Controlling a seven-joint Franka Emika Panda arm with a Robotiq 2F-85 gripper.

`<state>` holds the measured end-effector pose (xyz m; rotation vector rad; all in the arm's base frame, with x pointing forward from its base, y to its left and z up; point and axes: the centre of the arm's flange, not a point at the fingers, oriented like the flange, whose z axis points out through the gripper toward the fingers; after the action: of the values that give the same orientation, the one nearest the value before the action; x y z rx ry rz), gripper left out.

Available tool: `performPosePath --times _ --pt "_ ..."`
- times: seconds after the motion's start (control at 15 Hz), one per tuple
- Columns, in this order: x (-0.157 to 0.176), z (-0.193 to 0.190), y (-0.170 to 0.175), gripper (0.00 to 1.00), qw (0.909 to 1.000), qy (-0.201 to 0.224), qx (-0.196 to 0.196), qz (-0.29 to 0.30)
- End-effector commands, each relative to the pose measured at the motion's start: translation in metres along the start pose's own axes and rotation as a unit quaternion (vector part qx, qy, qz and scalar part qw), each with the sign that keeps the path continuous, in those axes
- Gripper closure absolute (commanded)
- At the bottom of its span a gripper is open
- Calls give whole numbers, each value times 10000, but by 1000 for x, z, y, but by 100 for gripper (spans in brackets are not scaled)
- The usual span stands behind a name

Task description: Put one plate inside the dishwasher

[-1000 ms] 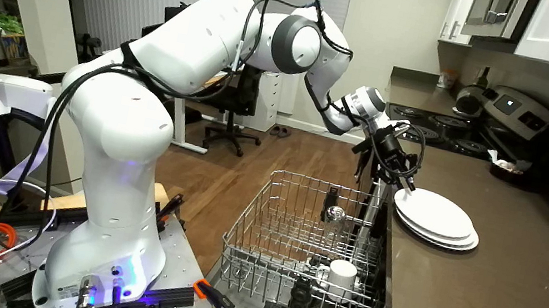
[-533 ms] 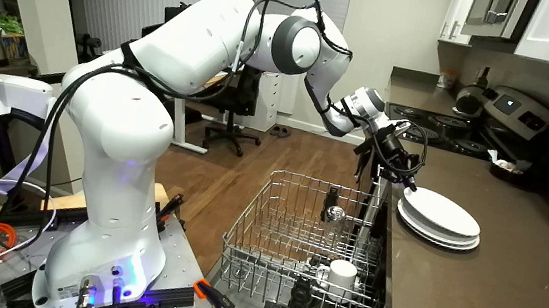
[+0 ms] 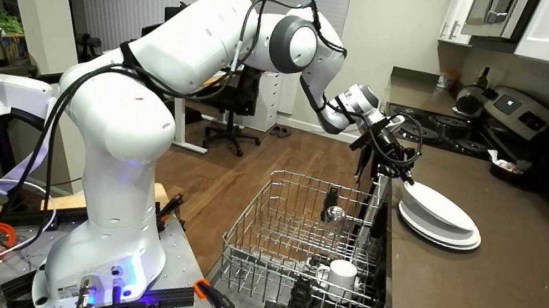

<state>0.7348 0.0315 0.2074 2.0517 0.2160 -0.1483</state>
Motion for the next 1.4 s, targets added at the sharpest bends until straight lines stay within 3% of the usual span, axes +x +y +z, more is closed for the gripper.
performPosePath --times 0.0,0.33,0.53,0.6,0.93,1.0,1.33 --pt "-1 -20 9 98 9996 -112 -260 63" --pt "-7 -39 14 98 9985 -237 -470 142" --pt "-17 -50 26 98 9995 248 -208 70" --pt "-3 -41 3 98 9998 -15 -196 54" --pt "-2 -40 -7 95 9999 9 -150 -11" --pt "-2 -39 -7 99 9999 2 -151 -17" --pt "-4 -50 -28 99 9990 -320 -304 78"
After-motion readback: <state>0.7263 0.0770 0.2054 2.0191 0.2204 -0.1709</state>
